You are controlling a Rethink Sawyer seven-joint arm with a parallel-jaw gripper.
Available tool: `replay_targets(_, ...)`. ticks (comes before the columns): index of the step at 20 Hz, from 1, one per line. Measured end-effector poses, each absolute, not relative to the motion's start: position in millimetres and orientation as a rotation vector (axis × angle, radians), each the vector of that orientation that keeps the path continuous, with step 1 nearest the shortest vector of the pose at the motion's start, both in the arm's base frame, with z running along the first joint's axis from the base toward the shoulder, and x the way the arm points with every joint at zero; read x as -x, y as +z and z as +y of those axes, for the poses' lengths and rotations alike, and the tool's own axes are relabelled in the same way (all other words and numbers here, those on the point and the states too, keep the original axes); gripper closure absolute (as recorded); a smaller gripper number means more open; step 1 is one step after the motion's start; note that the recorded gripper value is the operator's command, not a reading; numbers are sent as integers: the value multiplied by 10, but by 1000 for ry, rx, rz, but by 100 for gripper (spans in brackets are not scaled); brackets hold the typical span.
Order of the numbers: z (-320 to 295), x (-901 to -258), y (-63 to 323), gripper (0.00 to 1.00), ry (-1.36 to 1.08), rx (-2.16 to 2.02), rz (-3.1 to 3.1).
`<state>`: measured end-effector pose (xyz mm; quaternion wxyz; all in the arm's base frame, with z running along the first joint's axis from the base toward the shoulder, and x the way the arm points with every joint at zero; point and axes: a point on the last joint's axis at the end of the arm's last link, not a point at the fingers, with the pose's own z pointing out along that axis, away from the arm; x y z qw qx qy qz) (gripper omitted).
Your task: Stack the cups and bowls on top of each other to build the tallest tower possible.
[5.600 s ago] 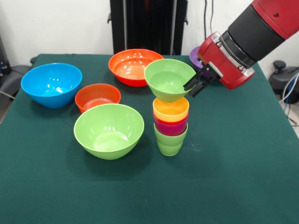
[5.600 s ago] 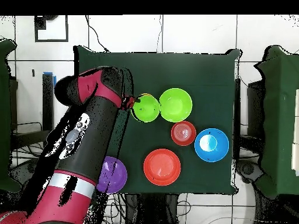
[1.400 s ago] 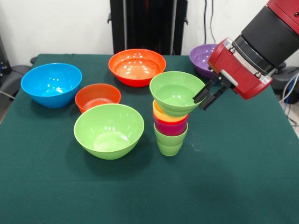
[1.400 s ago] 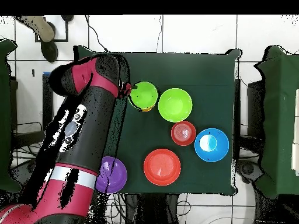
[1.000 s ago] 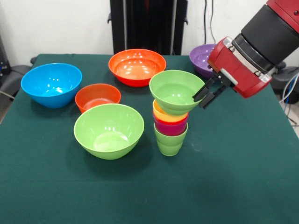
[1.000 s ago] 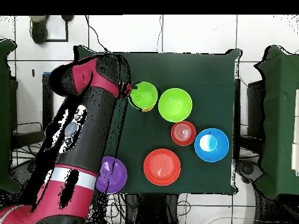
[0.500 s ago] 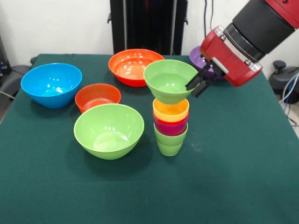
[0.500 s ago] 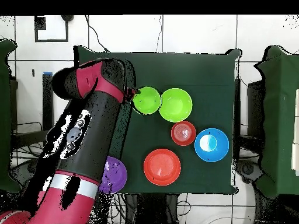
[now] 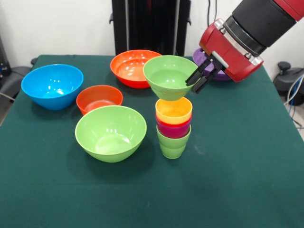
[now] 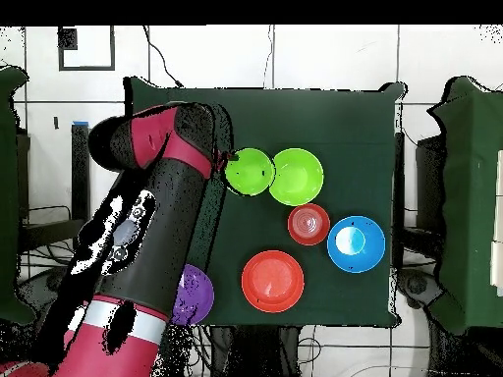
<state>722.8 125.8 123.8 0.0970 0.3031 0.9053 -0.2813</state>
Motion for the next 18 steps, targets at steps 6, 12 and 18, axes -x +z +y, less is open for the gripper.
replay_targets(6,1258,-7231,1222,100,-830,-893,2680)
replay_targets(12,1256,-7226,1199,100,-834,-892,2682)
replay_targets(18,1253,-7216,1163,100,-839,-890,2685)
